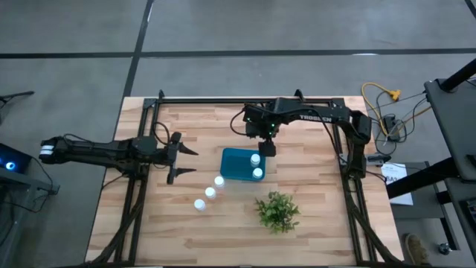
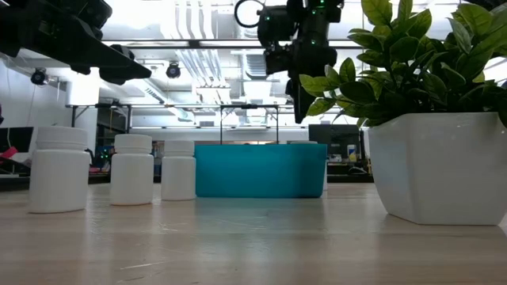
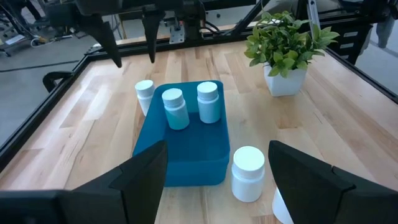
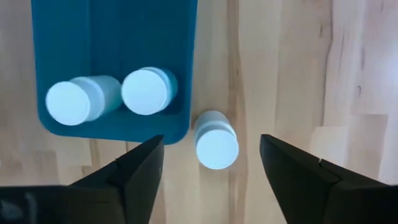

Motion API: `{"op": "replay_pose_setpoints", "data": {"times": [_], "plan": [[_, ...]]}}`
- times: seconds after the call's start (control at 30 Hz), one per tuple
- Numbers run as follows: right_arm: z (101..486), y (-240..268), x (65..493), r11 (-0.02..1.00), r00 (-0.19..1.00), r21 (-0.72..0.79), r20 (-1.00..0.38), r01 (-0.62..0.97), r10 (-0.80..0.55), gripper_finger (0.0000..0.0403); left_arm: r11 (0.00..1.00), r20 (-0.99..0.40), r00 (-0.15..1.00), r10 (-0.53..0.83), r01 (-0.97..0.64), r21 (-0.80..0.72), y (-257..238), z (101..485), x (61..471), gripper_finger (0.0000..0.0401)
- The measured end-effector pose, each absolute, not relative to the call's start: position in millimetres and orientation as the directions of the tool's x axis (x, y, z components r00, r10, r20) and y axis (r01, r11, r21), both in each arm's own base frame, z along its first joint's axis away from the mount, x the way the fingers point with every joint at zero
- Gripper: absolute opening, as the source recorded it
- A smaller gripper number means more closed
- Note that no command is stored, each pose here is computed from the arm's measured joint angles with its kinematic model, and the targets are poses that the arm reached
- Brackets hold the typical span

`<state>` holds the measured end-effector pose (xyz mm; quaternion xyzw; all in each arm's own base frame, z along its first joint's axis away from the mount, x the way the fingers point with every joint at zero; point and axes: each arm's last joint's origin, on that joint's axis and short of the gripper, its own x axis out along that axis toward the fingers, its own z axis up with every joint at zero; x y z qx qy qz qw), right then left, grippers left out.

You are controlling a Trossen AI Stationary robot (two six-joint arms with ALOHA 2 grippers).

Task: Pick and place pill bottles into a basket
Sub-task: Put the white pill bottle in the blue bin

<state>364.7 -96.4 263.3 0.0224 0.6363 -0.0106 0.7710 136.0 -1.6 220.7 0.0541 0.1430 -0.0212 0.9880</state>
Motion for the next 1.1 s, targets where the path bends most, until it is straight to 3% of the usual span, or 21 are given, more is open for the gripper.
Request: {"op": "replay_pose_setpoints", "data": {"times": [0.27, 0.77, 1.1], "plan": [[261.1, -98.0, 362.5, 0.997, 0.151, -0.053, -0.987, 0.055, -0.061, 0.0296, 0.993, -0.301, 0.953, -0.026, 0.059, 0.101, -1.6, 219.2, 135.5, 0.0261], [236.8, -95.3, 351.6, 0.998, 0.051, -0.041, -0.998, 0.054, -0.044, 0.0288, 0.993, -0.3, 0.954, -0.026, 0.059, 0.101, -1.6, 219.2, 135.5, 0.0261], [257.4, -95.5, 349.2, 0.996, 0.18, -0.074, -0.98, 0.059, -0.083, 0.0278, 0.993, -0.3, 0.954, -0.026, 0.059, 0.101, -1.6, 219.3, 135.5, 0.0261]]}}
